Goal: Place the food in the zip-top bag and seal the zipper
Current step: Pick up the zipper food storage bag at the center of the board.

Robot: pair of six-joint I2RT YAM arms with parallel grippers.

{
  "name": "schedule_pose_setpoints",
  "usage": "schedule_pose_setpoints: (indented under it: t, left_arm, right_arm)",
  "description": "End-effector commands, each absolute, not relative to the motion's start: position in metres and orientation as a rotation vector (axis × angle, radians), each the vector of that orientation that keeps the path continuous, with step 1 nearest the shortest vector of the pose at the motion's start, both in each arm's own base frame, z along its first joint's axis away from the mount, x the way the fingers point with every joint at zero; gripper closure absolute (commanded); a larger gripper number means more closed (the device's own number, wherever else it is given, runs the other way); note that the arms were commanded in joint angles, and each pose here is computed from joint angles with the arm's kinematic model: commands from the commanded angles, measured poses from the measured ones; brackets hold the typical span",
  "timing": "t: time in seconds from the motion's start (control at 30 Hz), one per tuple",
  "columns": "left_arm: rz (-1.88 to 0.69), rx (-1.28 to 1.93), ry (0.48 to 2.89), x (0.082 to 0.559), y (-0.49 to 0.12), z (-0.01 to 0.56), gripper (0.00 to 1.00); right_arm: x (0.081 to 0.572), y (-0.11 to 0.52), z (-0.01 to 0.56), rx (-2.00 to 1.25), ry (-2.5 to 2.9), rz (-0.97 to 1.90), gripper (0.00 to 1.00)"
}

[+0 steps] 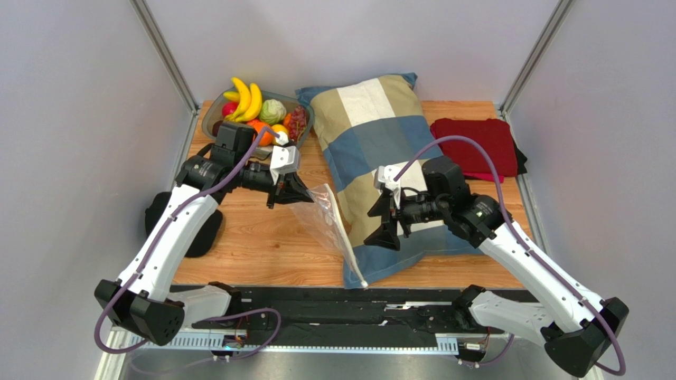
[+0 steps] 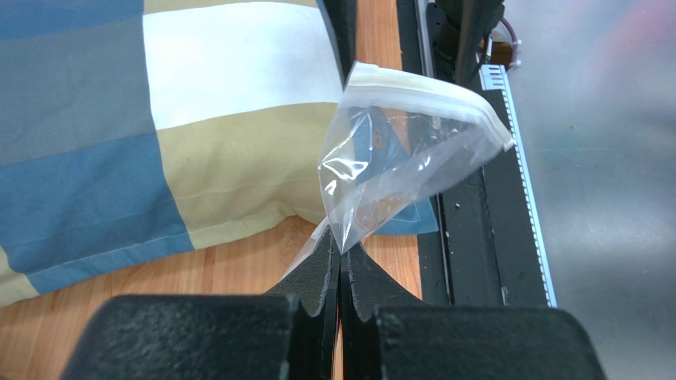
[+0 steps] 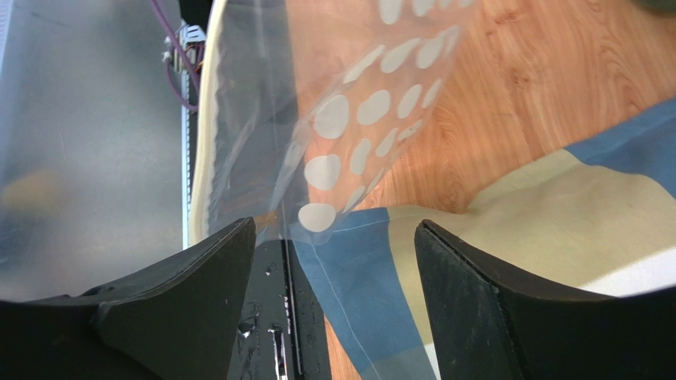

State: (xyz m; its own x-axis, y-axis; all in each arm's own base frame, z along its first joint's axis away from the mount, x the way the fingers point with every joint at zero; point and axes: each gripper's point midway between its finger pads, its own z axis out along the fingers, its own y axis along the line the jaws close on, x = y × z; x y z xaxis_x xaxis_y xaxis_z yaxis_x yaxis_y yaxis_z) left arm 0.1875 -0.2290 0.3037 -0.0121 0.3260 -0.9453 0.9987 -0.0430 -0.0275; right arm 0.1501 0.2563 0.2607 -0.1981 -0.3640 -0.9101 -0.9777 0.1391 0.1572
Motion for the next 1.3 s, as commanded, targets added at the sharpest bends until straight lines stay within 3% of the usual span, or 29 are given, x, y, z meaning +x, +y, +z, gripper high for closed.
schedule_pose_setpoints:
  t: [0.0, 0.33, 0.63, 0.7, 0.8, 0.83, 0.87, 0.93, 1.13, 1.17, 1.27]
  left_arm:
    - [-1.057, 1.422, 1.369, 0.193, -0.235, 0.321, 1.0]
    - [-1.032, 1.297, 1.427, 0.209, -0.237, 0.325, 1.0]
    - [-1.076, 1.262, 1.508, 0.22, -0.242, 0.322, 1.0]
    - [-1.074, 1.257, 1.513, 0.222, -0.243, 0.325, 1.0]
    - [-1.092, 1.245, 1.531, 0.226, -0.245, 0.326, 1.0]
    - [-1.103, 1.24, 1.541, 0.228, -0.246, 0.326, 1.0]
    - [-1.119, 1.228, 1.556, 0.229, -0.247, 0.326, 1.0]
    - [-1.129, 1.212, 1.577, 0.233, -0.249, 0.325, 1.0]
    - [-0.913, 0.842, 1.725, 0.273, -0.23, 0.331, 0.44]
    - [-0.903, 0.773, 1.734, 0.273, -0.225, 0.334, 0.3]
    - [-0.845, 0.66, 1.681, 0.264, -0.21, 0.346, 0.2]
  right_arm:
    - [0.14, 0.273, 0.277, -1.381, 1.54, 1.049, 0.24]
    - [0.12, 0.289, 0.31, -1.253, 1.558, 1.241, 0.23]
    - [0.161, 0.321, 0.322, -1.095, 1.651, 1.218, 0.25]
    - [0.167, 0.329, 0.321, -1.104, 1.659, 1.206, 0.32]
    - [0.169, 0.336, 0.32, -1.134, 1.653, 1.217, 0.54]
    - [0.17, 0.34, 0.317, -1.139, 1.658, 1.222, 0.85]
    - [0.172, 0.34, 0.317, -1.13, 1.664, 1.223, 1.0]
    - [0.178, 0.342, 0.32, -1.087, 1.67, 1.214, 1.0]
    - [0.24, 0.327, 0.341, -0.542, 1.829, 1.039, 1.0]
    - [0.248, 0.324, 0.342, -0.475, 1.848, 1.02, 1.0]
    - [0.257, 0.321, 0.352, -0.302, 1.891, 1.029, 1.0]
